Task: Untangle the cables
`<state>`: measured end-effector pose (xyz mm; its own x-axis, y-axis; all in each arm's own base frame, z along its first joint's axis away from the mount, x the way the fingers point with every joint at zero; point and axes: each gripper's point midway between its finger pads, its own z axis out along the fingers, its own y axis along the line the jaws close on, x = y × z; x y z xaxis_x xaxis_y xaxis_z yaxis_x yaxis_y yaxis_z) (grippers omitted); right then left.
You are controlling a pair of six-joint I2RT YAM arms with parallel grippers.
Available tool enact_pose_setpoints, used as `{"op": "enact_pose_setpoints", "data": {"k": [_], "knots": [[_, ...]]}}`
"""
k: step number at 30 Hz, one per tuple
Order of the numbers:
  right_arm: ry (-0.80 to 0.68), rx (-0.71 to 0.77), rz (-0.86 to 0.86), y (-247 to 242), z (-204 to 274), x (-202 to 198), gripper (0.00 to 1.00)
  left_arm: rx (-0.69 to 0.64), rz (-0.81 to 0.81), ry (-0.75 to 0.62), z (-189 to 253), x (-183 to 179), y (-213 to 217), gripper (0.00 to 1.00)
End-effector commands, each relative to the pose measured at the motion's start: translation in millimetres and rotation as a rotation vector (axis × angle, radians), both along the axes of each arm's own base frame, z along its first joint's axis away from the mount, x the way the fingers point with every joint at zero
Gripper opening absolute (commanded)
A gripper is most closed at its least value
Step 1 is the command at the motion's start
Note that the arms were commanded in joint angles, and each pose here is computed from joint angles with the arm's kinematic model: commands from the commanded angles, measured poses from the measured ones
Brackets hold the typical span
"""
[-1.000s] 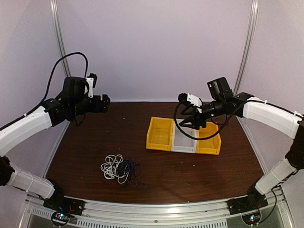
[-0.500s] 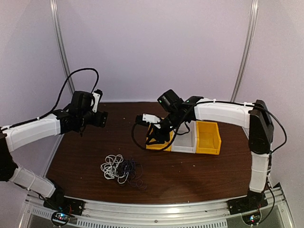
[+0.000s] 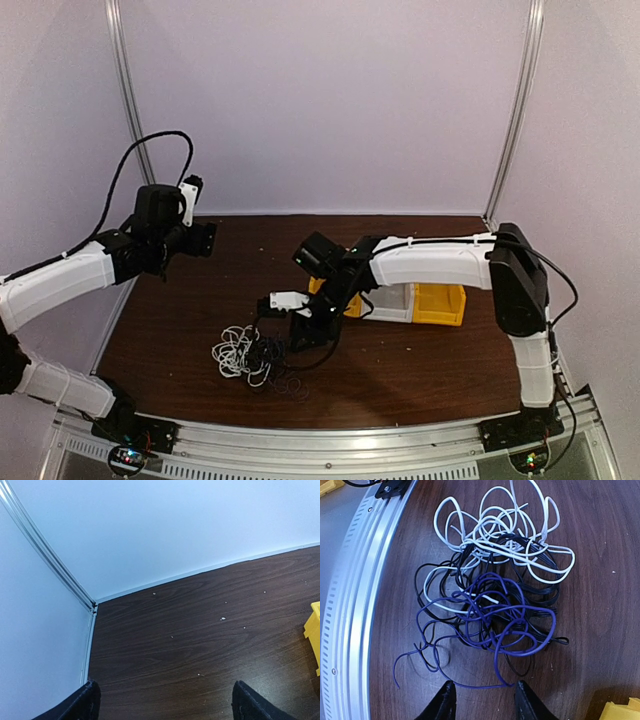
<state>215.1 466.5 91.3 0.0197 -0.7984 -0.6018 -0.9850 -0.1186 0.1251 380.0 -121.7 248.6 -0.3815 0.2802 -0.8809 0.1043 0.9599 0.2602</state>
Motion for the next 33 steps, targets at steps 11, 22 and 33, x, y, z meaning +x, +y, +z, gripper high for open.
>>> {"op": "enact_pose_setpoints", "data": {"k": [11, 22, 33], "knots": [[-0.022, -0.007, -0.040, 13.0, -8.0, 8.3, 0.20, -0.036, -0.042, -0.044, 15.2, -1.8, -4.8, 0.93], [-0.026, 0.069, -0.015, 6.9, 36.0, -3.7, 0.00, -0.156, -0.388, -0.082, 35.0, -28.5, -57.2, 0.87], [-0.141, 0.183, -0.015, -24.2, 106.4, -18.4, 0.00, -0.525, -0.814, -0.141, 44.1, -157.0, -121.0, 0.70]]}}
